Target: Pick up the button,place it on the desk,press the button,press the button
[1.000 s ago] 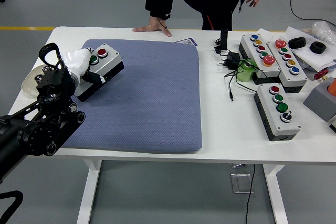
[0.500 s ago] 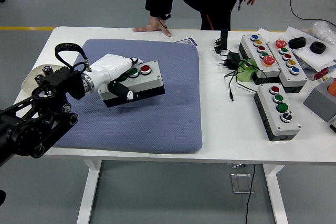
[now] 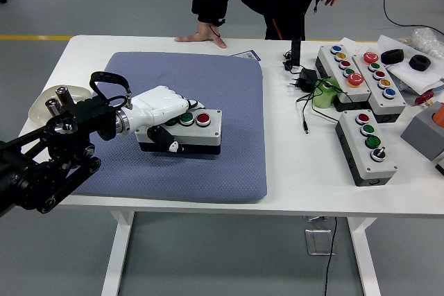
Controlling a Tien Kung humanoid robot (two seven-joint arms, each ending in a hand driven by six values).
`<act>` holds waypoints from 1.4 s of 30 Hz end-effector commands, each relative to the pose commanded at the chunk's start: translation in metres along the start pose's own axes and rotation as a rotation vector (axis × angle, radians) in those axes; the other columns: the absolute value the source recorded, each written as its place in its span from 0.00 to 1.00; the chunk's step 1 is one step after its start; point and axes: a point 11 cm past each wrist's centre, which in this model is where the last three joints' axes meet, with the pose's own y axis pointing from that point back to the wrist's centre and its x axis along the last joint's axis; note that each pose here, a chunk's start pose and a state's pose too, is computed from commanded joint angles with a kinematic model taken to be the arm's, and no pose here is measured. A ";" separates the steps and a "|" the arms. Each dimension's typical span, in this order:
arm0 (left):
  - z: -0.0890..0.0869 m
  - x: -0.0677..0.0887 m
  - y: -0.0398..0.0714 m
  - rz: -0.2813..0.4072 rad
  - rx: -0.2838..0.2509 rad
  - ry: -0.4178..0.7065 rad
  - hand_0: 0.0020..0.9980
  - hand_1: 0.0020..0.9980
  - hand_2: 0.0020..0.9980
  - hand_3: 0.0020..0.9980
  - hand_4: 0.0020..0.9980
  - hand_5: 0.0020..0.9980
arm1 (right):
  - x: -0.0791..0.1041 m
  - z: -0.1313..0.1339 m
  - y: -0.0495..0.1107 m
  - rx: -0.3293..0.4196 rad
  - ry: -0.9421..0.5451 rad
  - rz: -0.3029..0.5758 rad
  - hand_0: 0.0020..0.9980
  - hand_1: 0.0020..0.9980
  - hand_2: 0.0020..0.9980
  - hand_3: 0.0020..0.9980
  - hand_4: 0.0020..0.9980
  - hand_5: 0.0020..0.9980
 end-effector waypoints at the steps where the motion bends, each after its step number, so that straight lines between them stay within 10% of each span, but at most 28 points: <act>1: 0.000 0.000 0.000 -0.001 0.001 -0.006 0.21 0.23 0.22 0.29 0.71 0.00 | 0.000 0.000 0.000 0.000 0.000 0.000 0.78 0.75 0.75 0.60 0.22 0.17; 8: -0.004 -0.011 0.001 -0.073 0.030 -0.026 0.27 0.29 0.28 0.38 0.72 0.00 | 0.000 0.000 0.000 0.000 0.001 0.000 0.78 0.75 0.75 0.60 0.22 0.17; 9: -0.005 -0.012 0.001 -0.082 0.032 -0.025 0.27 0.40 0.40 0.65 0.83 0.00 | 0.000 0.000 0.000 0.000 0.001 0.000 0.78 0.75 0.75 0.60 0.22 0.17; 14: -0.007 -0.017 0.002 -0.127 0.048 -0.011 0.27 0.40 0.40 0.65 0.83 0.00 | 0.000 0.000 0.000 0.000 0.002 0.000 0.78 0.75 0.75 0.60 0.22 0.17; 15: -0.007 -0.017 0.002 -0.127 0.049 -0.009 0.33 0.54 0.59 0.92 1.00 0.38 | 0.000 0.000 0.000 0.000 0.002 0.000 0.78 0.75 0.75 0.60 0.22 0.16; 26: -0.012 -0.010 0.004 -0.043 0.060 0.113 0.44 0.61 0.66 1.00 1.00 0.49 | 0.000 -0.001 0.000 -0.002 0.001 0.001 0.78 0.75 0.75 0.60 0.22 0.16; 27: -0.011 -0.010 0.005 -0.043 0.056 0.117 0.60 0.74 0.87 1.00 1.00 0.53 | 0.000 0.000 0.000 -0.003 0.002 0.001 0.78 0.75 0.75 0.60 0.22 0.16; 34: -0.008 -0.011 0.008 -0.056 0.038 0.140 0.70 0.82 0.97 1.00 1.00 0.54 | 0.000 0.004 0.000 -0.009 0.008 0.002 0.78 0.75 0.75 0.60 0.22 0.16; 42: 0.003 0.027 0.021 0.065 -0.023 0.179 0.76 0.86 0.97 1.00 1.00 0.54 | -0.001 0.004 0.000 -0.010 0.006 0.000 0.78 0.75 0.75 0.60 0.22 0.16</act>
